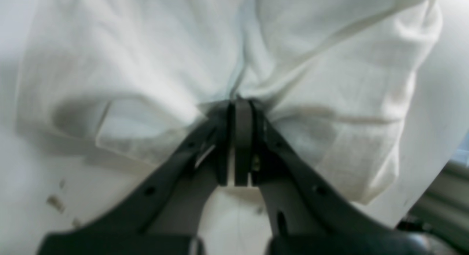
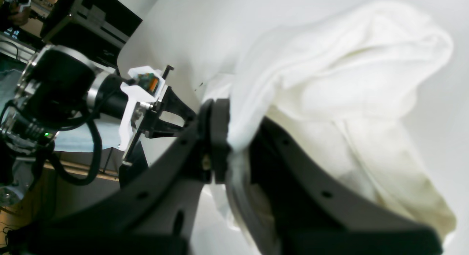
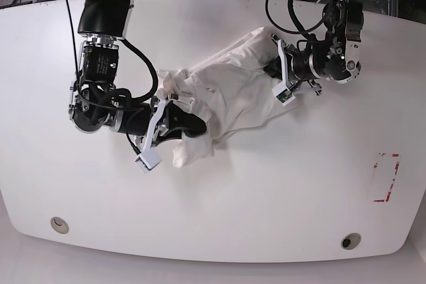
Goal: Layout the t-shirt on the table in an organized manner, then fold the t-shirt properly
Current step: 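Lift the shirt end with the right gripper and fold it toward the left gripper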
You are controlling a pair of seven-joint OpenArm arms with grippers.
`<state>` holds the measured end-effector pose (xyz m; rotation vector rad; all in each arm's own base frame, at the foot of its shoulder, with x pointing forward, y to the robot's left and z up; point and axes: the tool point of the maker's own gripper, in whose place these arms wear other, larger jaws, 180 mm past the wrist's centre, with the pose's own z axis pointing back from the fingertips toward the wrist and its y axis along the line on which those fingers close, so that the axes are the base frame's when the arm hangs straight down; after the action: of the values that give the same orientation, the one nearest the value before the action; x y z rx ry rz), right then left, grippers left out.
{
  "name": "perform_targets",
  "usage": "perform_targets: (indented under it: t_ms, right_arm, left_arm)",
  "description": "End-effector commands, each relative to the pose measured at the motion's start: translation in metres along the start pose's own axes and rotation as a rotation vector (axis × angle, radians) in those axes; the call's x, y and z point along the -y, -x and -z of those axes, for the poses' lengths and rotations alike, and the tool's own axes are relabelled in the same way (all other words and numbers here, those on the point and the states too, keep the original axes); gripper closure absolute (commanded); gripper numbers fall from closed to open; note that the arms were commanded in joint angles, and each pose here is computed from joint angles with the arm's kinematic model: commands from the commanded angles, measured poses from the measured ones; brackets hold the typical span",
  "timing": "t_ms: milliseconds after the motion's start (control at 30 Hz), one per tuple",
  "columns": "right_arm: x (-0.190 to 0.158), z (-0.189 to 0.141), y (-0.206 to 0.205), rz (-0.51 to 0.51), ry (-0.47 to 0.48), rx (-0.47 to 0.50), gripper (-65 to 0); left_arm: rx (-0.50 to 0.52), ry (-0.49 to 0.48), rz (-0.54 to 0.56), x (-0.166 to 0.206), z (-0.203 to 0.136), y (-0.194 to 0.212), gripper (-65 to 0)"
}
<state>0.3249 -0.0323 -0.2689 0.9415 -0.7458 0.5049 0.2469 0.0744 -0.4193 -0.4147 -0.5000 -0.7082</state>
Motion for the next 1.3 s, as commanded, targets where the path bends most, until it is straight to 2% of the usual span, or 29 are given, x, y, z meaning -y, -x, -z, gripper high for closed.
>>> perform_targets:
  t_ms: [0,233,533,700,967,1267]
  right_arm:
    - [-0.008,-0.002,-0.019,-0.026,-0.026,0.057,-3.3]
    - [-0.025,0.017,-0.014,0.011,-0.081,0.075,-3.3]
    - [-0.059,0.047,-0.004,-0.023,-0.185,0.006,-3.3]
    - [-0.071,0.057,-0.005,-0.039,-0.222,0.006,-3.3]
    - [-0.078,0.075,0.002,-0.085,-0.196,-0.058,-3.3]
    - [-0.084,0.093,0.002,-0.107,-0.163,-0.08,-3.8]
  left_arm:
    - [-0.086,-0.016,-0.002,-0.003,0.004,0.021,-1.1]
    - [-0.056,-0.014,-0.002,-0.003,0.005,0.016,-1.1]
    - [-0.023,-0.034,0.016,-0.014,0.003,-0.004,-1.1]
    - [-0.028,-0.037,0.009,-0.021,0.006,-0.008,-1.1]
    - [-0.029,-0.037,0.005,-0.023,0.007,-0.008,-1.1]
    - [-0.025,-0.033,0.003,-0.022,0.007,-0.008,-1.1]
